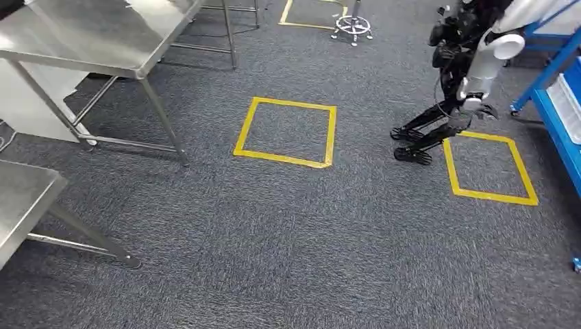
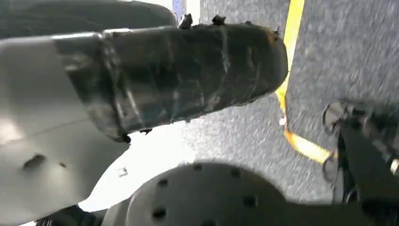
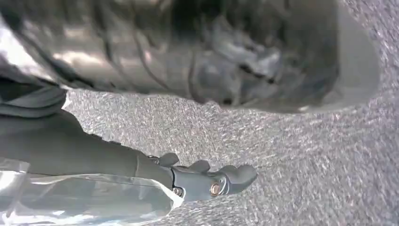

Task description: Take the parts from the cabinet and place them on the table.

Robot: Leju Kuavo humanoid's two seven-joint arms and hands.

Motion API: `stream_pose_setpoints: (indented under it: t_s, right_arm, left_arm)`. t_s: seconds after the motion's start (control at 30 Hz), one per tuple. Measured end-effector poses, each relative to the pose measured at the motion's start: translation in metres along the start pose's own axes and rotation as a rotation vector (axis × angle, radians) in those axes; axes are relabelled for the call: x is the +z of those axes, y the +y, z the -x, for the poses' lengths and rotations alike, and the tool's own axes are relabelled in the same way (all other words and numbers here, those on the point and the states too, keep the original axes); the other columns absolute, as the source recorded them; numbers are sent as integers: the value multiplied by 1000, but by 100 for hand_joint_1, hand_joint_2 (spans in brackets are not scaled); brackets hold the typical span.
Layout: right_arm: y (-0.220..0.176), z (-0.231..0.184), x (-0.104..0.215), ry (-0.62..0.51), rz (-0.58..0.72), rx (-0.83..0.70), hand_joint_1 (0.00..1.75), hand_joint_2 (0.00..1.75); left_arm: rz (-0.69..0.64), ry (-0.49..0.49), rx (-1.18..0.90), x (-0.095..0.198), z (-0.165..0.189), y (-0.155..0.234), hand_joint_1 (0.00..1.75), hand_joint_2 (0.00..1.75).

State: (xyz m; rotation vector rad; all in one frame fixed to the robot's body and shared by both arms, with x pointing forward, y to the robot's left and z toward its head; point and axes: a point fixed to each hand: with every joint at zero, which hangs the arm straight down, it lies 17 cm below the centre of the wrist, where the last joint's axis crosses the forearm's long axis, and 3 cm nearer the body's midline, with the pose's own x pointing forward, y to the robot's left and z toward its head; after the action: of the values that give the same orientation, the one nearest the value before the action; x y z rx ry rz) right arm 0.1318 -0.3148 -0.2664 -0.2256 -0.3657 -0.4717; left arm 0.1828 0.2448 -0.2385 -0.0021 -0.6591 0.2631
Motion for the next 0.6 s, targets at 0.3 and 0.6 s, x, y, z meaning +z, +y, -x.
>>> stream_pose_setpoints:
  t_s: [0.3, 0.6]
  right_arm:
    - [9, 4, 3, 4, -17, 14, 0, 0]
    - [12, 7, 4, 7, -26, 16, 0, 0]
  left_arm:
    - [-26, 7, -9, 0, 2, 19, 0, 0]
    - [-25, 5, -7, -1, 0, 16, 0, 0]
